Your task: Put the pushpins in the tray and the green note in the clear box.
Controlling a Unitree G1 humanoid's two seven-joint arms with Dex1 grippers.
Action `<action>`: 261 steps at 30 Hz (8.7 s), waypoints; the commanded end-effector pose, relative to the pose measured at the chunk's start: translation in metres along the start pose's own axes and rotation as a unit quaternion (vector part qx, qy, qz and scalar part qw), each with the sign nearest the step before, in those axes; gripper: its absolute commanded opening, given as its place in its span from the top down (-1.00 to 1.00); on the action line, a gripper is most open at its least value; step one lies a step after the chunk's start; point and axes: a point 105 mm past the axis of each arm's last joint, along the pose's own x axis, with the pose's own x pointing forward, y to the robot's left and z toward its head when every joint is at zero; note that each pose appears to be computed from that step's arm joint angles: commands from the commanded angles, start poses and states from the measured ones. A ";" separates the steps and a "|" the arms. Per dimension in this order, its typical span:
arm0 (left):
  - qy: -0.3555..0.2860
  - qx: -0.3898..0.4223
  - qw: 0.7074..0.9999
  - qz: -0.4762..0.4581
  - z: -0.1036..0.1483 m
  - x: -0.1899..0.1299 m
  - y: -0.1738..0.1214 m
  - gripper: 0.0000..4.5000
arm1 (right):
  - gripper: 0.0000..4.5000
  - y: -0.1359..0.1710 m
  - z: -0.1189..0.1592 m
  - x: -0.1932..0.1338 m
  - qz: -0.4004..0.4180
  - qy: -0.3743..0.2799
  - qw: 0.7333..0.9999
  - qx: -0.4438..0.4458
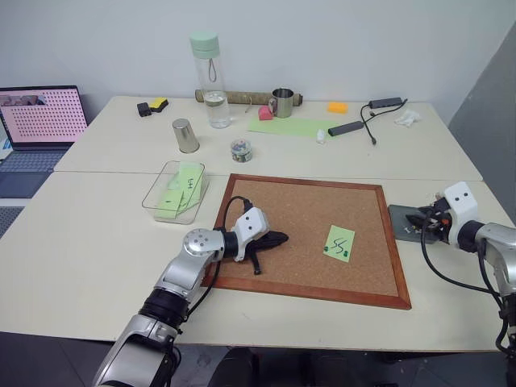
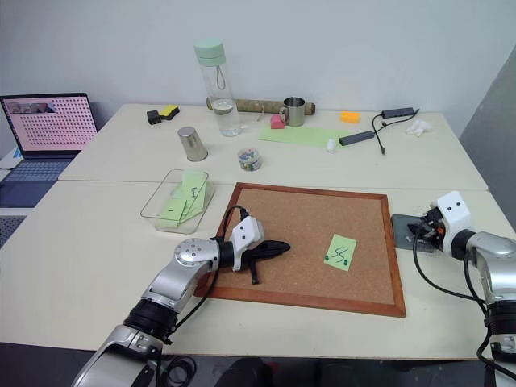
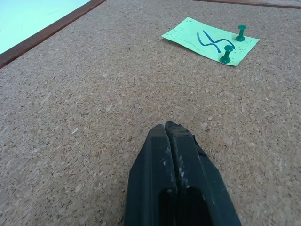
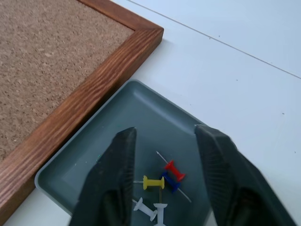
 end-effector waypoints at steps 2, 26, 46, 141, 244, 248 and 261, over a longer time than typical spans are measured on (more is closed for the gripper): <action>0.043 -0.018 0.999 -0.006 -0.023 0.001 -0.008 1.00 | -0.36 0.042 0.035 -0.018 0.124 -0.055 0.989 -0.063; 0.051 -0.014 0.999 -0.013 -0.025 -0.002 -0.012 1.00 | -0.20 0.150 0.014 -0.003 0.317 -0.057 0.943 -0.086; 0.053 -0.014 0.998 -0.015 -0.025 -0.004 -0.013 1.00 | 0.98 0.151 0.035 -0.012 0.331 -0.108 0.936 -0.053; 0.047 -0.047 0.998 0.006 -0.027 -0.006 -0.015 1.00 | 0.99 0.170 0.063 -0.003 0.328 -0.157 0.923 -0.131; -0.155 -0.263 0.952 0.021 0.073 0.009 -0.012 1.00 | -0.24 0.006 0.025 -0.008 -0.025 -0.016 0.999 -0.020; -0.162 -0.243 0.955 0.047 0.079 -0.003 -0.005 1.00 | -0.66 0.010 0.046 -0.017 0.003 -0.044 0.997 -0.058; -0.175 -0.205 0.919 0.288 0.089 -0.090 0.052 1.00 | -0.99 0.131 0.183 -0.061 0.312 -0.250 0.898 -0.183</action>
